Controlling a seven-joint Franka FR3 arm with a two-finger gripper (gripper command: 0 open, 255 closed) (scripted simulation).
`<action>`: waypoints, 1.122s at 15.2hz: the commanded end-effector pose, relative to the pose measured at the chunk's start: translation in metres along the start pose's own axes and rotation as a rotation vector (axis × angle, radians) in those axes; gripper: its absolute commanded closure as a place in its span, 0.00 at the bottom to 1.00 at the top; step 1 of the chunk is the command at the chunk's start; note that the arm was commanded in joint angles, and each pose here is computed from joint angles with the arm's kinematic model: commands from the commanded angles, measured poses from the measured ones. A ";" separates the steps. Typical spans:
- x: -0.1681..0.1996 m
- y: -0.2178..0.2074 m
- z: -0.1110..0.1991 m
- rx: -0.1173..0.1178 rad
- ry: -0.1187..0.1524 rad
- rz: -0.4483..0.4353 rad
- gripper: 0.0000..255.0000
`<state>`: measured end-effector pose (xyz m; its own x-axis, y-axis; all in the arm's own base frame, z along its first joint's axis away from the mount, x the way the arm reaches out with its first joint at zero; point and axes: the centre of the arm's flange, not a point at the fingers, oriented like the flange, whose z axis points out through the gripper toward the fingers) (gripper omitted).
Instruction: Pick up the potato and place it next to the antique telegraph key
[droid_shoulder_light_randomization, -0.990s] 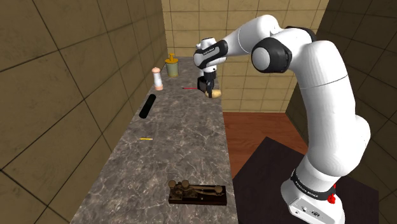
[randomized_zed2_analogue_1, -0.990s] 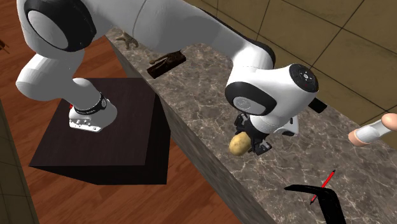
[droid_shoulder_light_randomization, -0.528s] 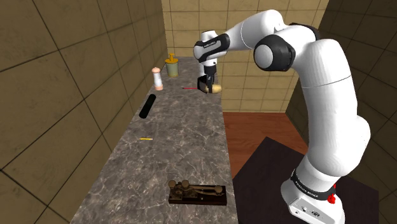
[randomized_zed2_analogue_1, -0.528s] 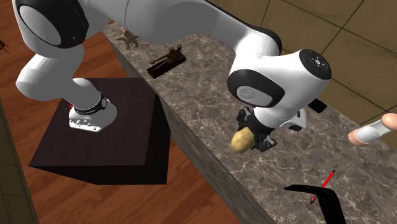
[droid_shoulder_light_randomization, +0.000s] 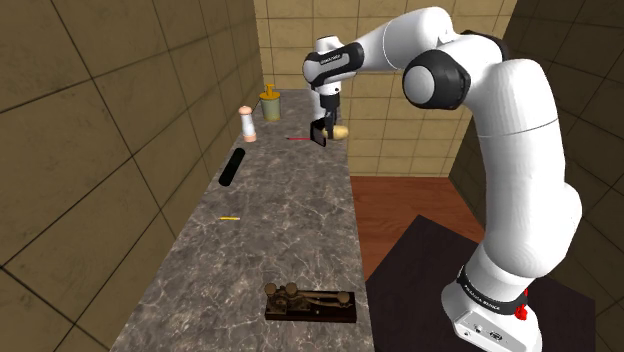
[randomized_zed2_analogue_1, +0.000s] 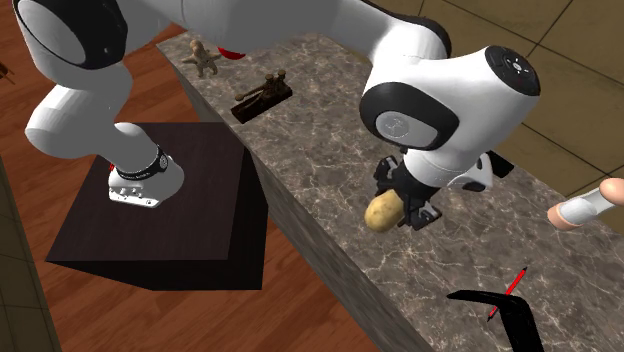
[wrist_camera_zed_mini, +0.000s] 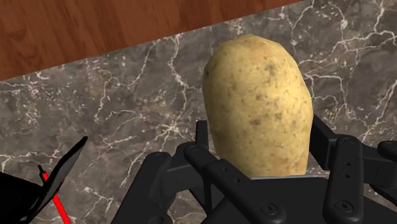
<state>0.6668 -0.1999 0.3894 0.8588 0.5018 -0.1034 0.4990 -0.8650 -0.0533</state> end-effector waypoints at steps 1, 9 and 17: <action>0.002 -0.021 -0.001 0.000 0.000 0.000 1.00; 0.016 -0.125 0.003 0.000 0.000 0.000 1.00; 0.030 -0.230 0.007 0.000 0.000 0.000 1.00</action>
<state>0.5845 -0.0010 0.3917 0.8580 0.5031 -0.1038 0.5002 -0.8642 -0.0540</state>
